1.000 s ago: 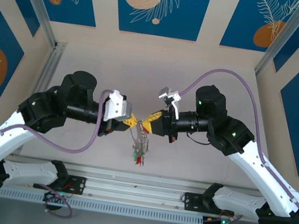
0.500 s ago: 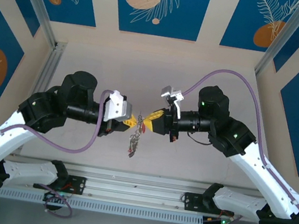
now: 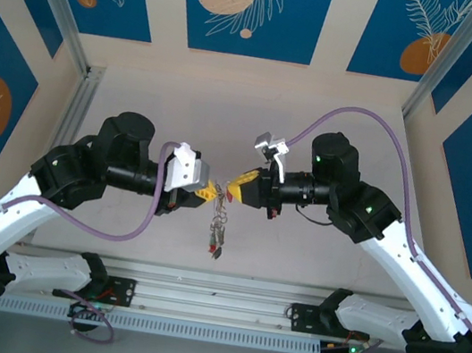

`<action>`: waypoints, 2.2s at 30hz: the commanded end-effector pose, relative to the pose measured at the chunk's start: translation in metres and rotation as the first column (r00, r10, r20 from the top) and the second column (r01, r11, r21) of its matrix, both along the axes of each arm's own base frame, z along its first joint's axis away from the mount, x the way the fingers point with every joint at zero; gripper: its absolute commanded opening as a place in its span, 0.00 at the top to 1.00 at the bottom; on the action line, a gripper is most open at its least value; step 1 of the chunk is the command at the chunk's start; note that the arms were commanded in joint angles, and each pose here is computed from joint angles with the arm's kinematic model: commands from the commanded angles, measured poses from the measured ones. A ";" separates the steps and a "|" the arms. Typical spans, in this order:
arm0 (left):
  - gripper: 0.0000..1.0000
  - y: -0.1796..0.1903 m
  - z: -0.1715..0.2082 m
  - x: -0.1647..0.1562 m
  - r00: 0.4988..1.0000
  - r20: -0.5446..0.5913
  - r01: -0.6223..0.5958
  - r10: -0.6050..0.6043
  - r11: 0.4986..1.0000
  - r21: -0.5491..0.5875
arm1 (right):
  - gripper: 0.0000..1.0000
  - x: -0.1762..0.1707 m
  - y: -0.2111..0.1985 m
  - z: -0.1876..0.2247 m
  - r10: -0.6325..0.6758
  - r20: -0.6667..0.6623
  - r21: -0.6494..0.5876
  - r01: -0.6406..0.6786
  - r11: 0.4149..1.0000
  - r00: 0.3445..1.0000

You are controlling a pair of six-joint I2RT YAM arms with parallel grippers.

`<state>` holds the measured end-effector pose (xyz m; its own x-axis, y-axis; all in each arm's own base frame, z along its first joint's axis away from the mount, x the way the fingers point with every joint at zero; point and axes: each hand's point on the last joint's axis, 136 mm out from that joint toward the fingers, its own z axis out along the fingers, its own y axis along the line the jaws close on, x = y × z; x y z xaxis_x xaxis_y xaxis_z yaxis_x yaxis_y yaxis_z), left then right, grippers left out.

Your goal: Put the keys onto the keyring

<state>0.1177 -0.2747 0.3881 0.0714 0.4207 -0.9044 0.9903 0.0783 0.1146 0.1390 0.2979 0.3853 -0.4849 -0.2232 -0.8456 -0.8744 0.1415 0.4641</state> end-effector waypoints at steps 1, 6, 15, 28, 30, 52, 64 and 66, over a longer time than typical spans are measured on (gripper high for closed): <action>1.00 -0.003 0.023 -0.005 0.997 0.065 0.038 -0.033 0.997 -0.065 | 1.00 -0.005 -0.007 0.005 -0.003 -0.002 0.022 0.003 1.000 1.000; 1.00 -0.003 0.023 -0.002 0.998 0.067 0.018 -0.014 0.998 -0.064 | 1.00 -0.010 -0.013 0.014 -0.005 0.018 0.056 0.004 0.998 1.000; 1.00 -0.005 0.025 0.000 0.997 0.073 0.018 -0.013 0.997 -0.069 | 1.00 -0.018 -0.008 0.011 0.047 -0.011 0.058 -0.046 0.997 0.999; 1.00 -0.006 0.026 0.002 0.997 0.080 0.011 -0.004 0.997 -0.078 | 1.00 -0.024 -0.002 0.007 0.086 -0.032 0.045 -0.085 0.995 0.996; 1.00 -0.006 0.026 0.002 0.997 0.078 0.014 -0.008 0.996 -0.084 | 1.00 -0.022 -0.003 0.007 0.070 -0.026 0.035 -0.069 0.997 0.997; 1.00 -0.001 0.031 -0.009 0.996 0.080 0.046 -0.039 0.994 -0.095 | 1.00 -0.034 -0.013 0.014 0.028 0.160 0.026 -0.033 0.999 0.987; 1.00 0.005 0.039 -0.029 0.992 0.035 0.123 -0.121 0.989 -0.077 | 1.00 -0.043 -0.018 0.029 0.038 0.303 0.036 -0.052 0.998 0.952; 1.00 0.004 0.039 -0.028 0.992 0.028 0.122 -0.120 0.990 -0.070 | 1.00 -0.044 -0.017 0.030 0.039 0.306 0.044 -0.055 0.998 0.951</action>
<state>0.1013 -0.2698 0.4128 0.0937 0.3781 -0.9210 0.9935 0.0244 0.1111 0.0986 0.2826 0.4041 -0.2407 -0.2118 -0.9472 -0.9697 0.0935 0.2256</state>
